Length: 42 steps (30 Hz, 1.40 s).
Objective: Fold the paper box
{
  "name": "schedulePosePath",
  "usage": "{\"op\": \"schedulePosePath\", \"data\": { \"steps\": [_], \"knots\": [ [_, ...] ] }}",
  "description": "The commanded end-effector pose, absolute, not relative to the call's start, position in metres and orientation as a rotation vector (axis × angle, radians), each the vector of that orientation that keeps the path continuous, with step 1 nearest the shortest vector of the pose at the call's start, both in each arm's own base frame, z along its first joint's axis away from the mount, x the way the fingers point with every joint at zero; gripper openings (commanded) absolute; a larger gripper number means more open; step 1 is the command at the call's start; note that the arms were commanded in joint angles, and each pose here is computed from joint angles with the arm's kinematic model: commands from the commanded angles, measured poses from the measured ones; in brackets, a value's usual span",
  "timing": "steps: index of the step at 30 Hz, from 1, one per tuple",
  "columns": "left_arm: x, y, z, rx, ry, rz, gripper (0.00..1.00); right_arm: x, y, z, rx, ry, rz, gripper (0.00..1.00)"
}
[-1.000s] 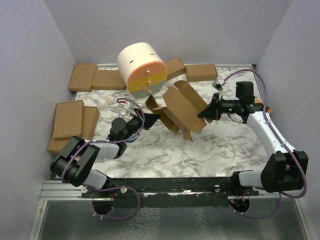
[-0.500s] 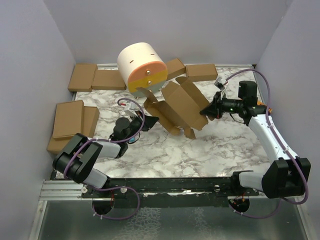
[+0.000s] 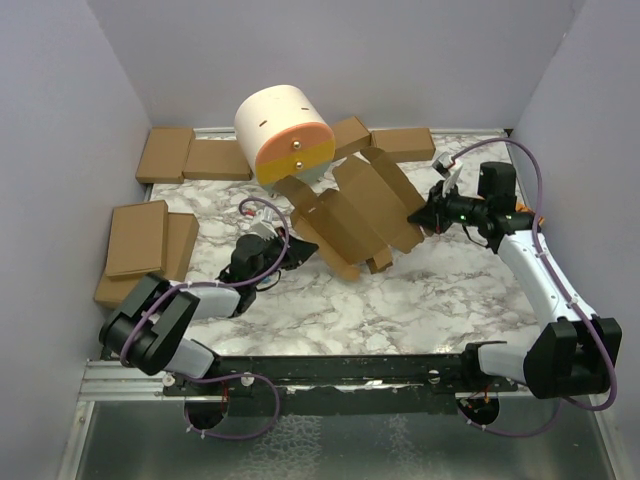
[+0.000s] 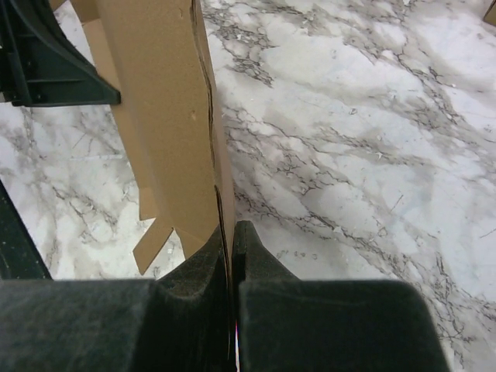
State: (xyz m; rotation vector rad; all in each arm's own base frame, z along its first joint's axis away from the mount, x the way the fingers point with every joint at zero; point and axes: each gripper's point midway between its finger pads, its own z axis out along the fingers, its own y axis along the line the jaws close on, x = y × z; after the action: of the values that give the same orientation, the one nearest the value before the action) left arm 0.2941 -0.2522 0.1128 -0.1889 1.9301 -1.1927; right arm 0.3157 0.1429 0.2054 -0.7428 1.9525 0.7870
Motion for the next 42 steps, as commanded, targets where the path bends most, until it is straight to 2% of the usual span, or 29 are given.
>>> {"op": "schedulePosePath", "data": {
  "steps": [1,6,9,12,16,26,35,42],
  "knots": [
    [0.292,-0.258,0.129,-0.186,1.929,-1.222,0.0,0.325,0.141,0.213,-0.753,1.909,0.74,0.01],
    [0.291,-0.26,0.135,-0.233,1.955,-1.244,0.0,0.299,0.167,0.251,-0.899,1.726,0.945,0.01],
    [0.29,-0.263,0.157,-0.221,1.913,-1.291,0.0,0.291,0.173,0.286,-0.946,1.645,0.995,0.01],
    [0.287,-0.266,0.183,-0.222,1.872,-1.343,0.0,0.295,0.171,0.314,-0.932,1.633,0.956,0.01],
    [0.279,-0.266,0.201,-0.256,1.865,-1.386,0.0,0.31,0.159,0.321,-0.866,1.707,0.828,0.01],
    [0.259,-0.265,0.141,-0.416,2.029,-1.278,0.0,0.309,0.151,0.237,-0.882,1.878,0.83,0.01],
    [0.263,-0.271,0.086,-0.443,2.186,-1.145,0.0,0.269,0.182,0.215,-0.952,1.819,1.243,0.01],
    [0.266,-0.265,0.073,-0.482,2.226,-1.068,0.0,0.267,0.183,0.167,-0.866,1.957,1.355,0.01]
  ]
}}
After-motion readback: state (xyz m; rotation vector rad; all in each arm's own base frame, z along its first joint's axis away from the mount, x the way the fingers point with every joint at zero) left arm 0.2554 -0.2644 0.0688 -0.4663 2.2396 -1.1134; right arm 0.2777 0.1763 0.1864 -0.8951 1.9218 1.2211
